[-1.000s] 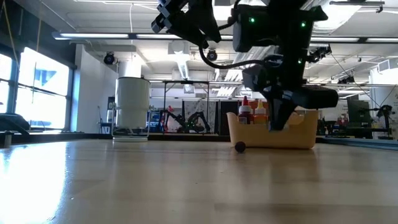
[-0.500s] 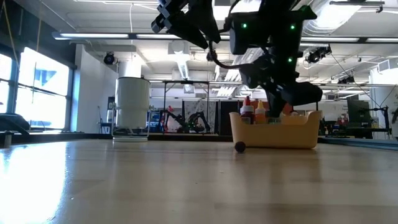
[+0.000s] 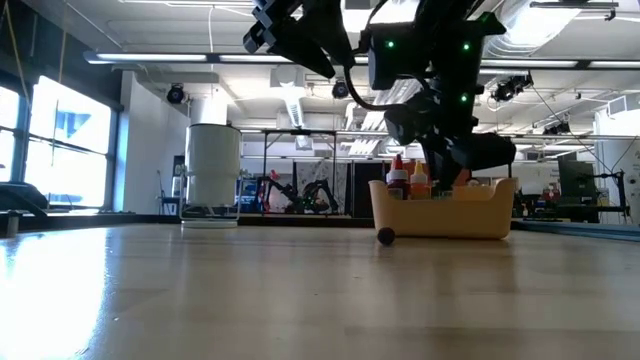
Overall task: Pick & Place food coloring
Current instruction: Put the small red food coloring bottle into the yellow bin
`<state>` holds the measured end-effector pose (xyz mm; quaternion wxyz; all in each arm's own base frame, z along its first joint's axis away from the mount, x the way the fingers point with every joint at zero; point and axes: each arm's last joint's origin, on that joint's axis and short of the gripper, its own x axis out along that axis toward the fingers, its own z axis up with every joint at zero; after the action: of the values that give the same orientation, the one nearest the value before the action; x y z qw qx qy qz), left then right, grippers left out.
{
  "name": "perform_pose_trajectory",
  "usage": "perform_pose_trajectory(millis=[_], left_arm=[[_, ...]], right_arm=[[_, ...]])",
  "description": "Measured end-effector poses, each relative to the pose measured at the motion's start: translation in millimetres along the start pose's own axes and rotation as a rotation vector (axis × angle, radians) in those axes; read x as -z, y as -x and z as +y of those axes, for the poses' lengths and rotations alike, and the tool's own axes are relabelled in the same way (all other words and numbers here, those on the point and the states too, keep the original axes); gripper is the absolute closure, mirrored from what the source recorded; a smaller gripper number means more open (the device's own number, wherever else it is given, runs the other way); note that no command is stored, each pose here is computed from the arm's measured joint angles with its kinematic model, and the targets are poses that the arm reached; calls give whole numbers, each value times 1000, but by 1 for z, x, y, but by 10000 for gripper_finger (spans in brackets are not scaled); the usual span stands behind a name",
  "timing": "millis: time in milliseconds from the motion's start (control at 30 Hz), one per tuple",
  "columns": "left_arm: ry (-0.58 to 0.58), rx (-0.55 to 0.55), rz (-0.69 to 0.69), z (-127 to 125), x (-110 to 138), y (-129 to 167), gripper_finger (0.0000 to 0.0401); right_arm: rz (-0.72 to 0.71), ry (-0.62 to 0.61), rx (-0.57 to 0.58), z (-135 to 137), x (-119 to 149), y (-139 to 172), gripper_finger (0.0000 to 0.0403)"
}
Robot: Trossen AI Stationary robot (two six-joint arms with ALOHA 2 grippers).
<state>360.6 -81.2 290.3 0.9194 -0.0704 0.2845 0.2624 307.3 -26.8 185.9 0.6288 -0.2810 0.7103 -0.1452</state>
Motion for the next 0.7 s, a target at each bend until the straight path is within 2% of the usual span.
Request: perform_pose_trajectory(millis=[200, 333, 433, 567, 700], left_arm=[[1, 0, -1, 0, 0, 0, 218], [5, 0, -1, 0, 0, 0, 218], [17, 27, 15, -1, 0, 0, 218], [68, 80, 63, 3, -1, 9, 218], [96, 8, 74, 5, 6, 28, 218]], right_arm=[[-66, 79, 20, 19, -7, 15, 244], [-138, 164, 41, 38, -13, 29, 243], [-211, 174, 59, 50, -19, 39, 246], [-340, 232, -44, 65, -28, 50, 255], [-524, 286, -167, 72, -40, 59, 262]])
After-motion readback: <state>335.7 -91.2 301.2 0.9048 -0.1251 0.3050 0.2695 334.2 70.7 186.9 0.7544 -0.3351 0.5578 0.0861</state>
